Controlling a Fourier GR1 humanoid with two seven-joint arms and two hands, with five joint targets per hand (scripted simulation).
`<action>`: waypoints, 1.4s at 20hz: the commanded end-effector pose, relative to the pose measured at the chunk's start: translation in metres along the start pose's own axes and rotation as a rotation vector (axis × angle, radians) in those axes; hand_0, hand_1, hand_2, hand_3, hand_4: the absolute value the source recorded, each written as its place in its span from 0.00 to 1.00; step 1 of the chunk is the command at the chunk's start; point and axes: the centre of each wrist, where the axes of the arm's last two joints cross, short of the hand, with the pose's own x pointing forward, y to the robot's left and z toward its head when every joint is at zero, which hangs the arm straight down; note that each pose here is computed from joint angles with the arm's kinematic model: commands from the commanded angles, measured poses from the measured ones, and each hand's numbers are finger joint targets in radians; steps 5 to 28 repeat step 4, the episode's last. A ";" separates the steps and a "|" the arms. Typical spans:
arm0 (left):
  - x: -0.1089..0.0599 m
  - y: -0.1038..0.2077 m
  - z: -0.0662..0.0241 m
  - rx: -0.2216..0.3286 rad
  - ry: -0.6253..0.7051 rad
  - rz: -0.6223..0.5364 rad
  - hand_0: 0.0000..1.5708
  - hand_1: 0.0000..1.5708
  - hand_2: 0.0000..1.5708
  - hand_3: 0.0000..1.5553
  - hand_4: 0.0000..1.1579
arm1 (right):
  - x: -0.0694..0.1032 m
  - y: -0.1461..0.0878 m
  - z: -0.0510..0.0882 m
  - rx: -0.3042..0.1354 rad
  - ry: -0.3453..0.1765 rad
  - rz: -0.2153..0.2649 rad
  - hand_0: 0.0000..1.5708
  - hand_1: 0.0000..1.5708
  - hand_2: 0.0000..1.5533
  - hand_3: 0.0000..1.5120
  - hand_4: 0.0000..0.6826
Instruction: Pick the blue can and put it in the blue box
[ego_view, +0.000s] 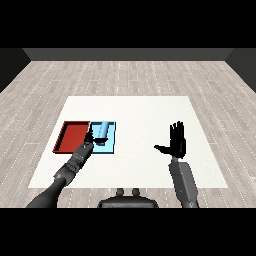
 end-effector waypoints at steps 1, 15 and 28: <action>-0.002 -0.001 0.0021 0.037 -0.157 0.139 0.00 0.00 0.00 0.00 0.00 | -0.005 0.002 0.010 0.006 -0.004 -0.002 0.00 0.00 0.00 0.00 0.00; 0.020 0.002 0.0001 0.034 -0.277 0.177 0.00 0.00 0.00 0.00 0.00 | 0.011 0.002 -0.004 0.062 0.001 0.034 0.00 0.00 0.00 0.00 0.00; 0.020 0.002 0.0001 0.034 -0.277 0.177 0.00 0.00 0.00 0.00 0.00 | 0.011 0.002 -0.004 0.062 0.001 0.034 0.00 0.00 0.00 0.00 0.00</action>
